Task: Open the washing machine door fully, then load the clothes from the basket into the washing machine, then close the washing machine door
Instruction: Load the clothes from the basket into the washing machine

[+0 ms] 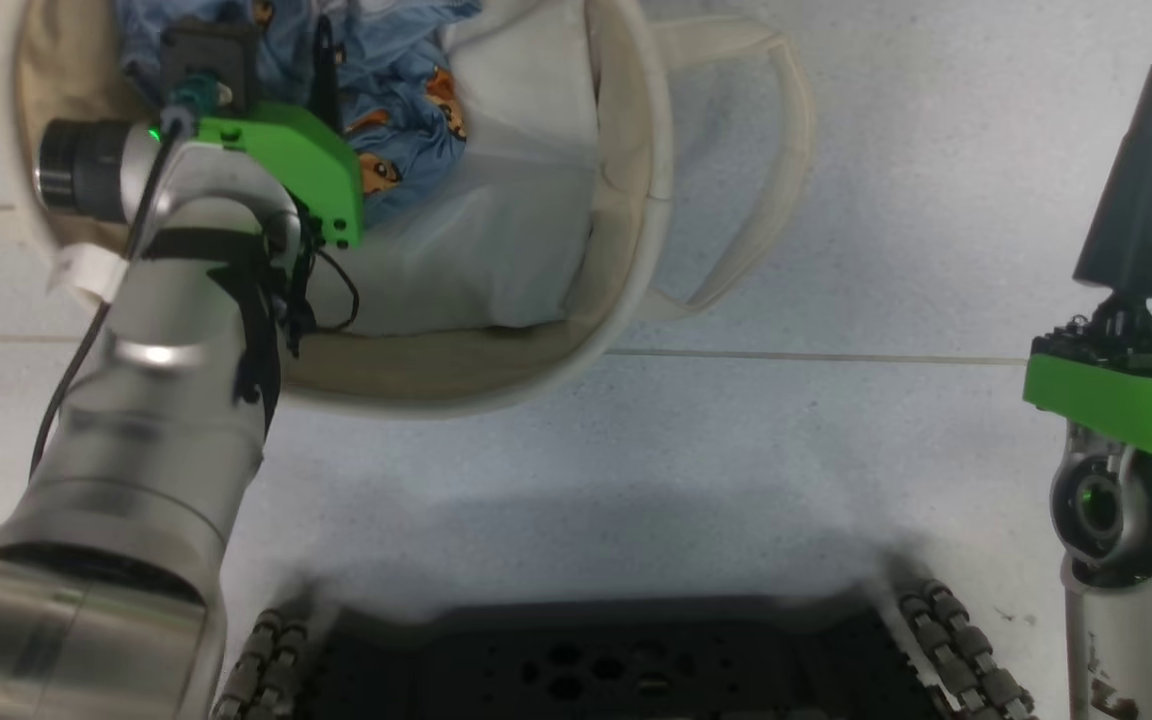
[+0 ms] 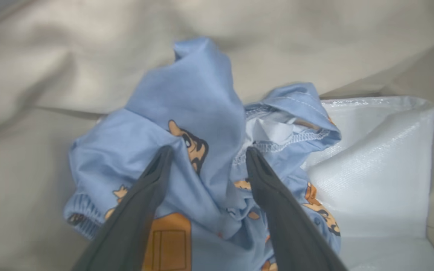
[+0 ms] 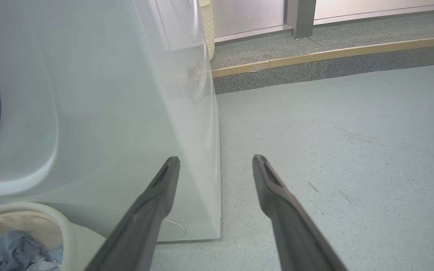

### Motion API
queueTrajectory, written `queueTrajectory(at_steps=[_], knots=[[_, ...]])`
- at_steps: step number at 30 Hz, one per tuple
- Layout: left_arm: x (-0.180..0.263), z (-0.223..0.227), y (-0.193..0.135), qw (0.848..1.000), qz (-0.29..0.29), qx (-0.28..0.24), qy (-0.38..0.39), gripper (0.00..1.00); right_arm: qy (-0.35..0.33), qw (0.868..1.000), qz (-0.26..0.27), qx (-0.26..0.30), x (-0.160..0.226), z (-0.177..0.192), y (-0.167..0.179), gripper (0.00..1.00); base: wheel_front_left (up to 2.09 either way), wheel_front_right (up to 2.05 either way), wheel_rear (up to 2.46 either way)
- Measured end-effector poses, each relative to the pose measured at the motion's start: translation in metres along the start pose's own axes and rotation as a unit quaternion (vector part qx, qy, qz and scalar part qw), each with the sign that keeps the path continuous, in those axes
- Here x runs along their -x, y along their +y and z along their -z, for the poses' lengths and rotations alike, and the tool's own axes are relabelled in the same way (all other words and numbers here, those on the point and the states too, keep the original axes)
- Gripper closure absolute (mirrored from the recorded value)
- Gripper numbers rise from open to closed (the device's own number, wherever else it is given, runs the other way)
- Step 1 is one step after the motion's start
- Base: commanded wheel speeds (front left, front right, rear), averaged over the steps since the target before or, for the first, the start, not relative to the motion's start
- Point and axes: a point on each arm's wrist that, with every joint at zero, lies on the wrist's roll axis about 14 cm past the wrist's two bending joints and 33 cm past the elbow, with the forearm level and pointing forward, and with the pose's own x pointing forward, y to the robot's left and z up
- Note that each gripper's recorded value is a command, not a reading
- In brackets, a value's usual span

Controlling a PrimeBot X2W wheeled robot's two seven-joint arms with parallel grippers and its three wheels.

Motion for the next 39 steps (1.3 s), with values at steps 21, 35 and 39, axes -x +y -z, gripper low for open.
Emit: queueTrajectory(at_steps=[21,35,39], knots=[[0.015,-0.038,0.031,0.997,-0.003,0.051,-0.049,1.00,0.002,0.999,-0.052,-0.003,-0.010,0.012,0.041,0.00,0.04,0.04,0.04],[0.078,-0.099,0.014,0.986,0.036,0.038,-0.158,1.00,-0.055,0.995,-0.079,-0.032,-0.018,-0.050,0.068,0.00,0.00,0.00,0.00],[0.110,-0.125,0.017,0.978,0.031,0.037,-0.202,1.00,-0.079,0.992,-0.088,-0.042,-0.014,-0.081,0.077,0.00,0.00,0.00,0.00]])
